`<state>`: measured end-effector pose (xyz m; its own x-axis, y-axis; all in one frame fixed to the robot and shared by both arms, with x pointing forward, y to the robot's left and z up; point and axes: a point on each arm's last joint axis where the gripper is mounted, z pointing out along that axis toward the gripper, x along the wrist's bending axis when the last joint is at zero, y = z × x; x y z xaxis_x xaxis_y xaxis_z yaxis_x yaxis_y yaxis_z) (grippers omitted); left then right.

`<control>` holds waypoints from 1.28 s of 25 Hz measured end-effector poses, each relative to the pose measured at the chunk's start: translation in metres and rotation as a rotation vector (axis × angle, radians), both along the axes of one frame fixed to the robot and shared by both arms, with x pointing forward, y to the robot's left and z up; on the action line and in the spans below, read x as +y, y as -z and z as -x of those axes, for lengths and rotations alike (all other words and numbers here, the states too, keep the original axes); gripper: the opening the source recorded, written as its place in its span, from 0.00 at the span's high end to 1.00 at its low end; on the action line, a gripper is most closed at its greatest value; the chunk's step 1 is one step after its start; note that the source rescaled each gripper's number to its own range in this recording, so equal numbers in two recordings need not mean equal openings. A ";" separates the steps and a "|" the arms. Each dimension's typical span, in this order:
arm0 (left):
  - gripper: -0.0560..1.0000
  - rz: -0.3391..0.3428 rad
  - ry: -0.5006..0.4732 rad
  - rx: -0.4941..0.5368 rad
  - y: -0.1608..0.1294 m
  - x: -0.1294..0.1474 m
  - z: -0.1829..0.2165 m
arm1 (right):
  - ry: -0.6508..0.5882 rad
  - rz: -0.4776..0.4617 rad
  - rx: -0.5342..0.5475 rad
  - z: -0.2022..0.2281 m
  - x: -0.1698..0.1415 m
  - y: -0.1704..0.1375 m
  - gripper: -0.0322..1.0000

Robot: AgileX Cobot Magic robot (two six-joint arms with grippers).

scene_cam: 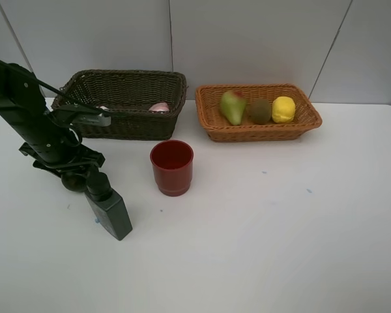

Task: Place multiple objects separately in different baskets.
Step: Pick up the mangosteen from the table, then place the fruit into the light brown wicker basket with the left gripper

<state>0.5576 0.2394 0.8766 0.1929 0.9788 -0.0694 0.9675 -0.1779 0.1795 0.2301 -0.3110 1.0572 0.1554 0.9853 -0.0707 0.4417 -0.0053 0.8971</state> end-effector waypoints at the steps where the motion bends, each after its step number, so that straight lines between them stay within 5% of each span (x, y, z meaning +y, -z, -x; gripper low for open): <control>1: 0.14 0.000 0.000 0.000 0.000 0.000 0.000 | 0.000 0.000 0.000 0.000 0.000 0.000 0.00; 10: 0.14 0.004 0.002 -0.002 -0.008 0.000 0.001 | 0.000 0.000 0.000 0.000 0.000 0.000 0.00; 19: 0.14 0.027 0.024 -0.025 -0.065 -0.002 0.010 | 0.000 0.000 0.000 0.000 0.000 0.000 0.00; 28: 0.14 0.084 0.047 -0.332 -0.172 -0.007 0.003 | 0.000 0.000 0.000 0.000 0.000 0.000 0.00; 32: 0.14 0.102 0.136 -0.461 -0.203 -0.028 -0.005 | 0.000 0.000 0.000 0.000 0.000 0.000 0.00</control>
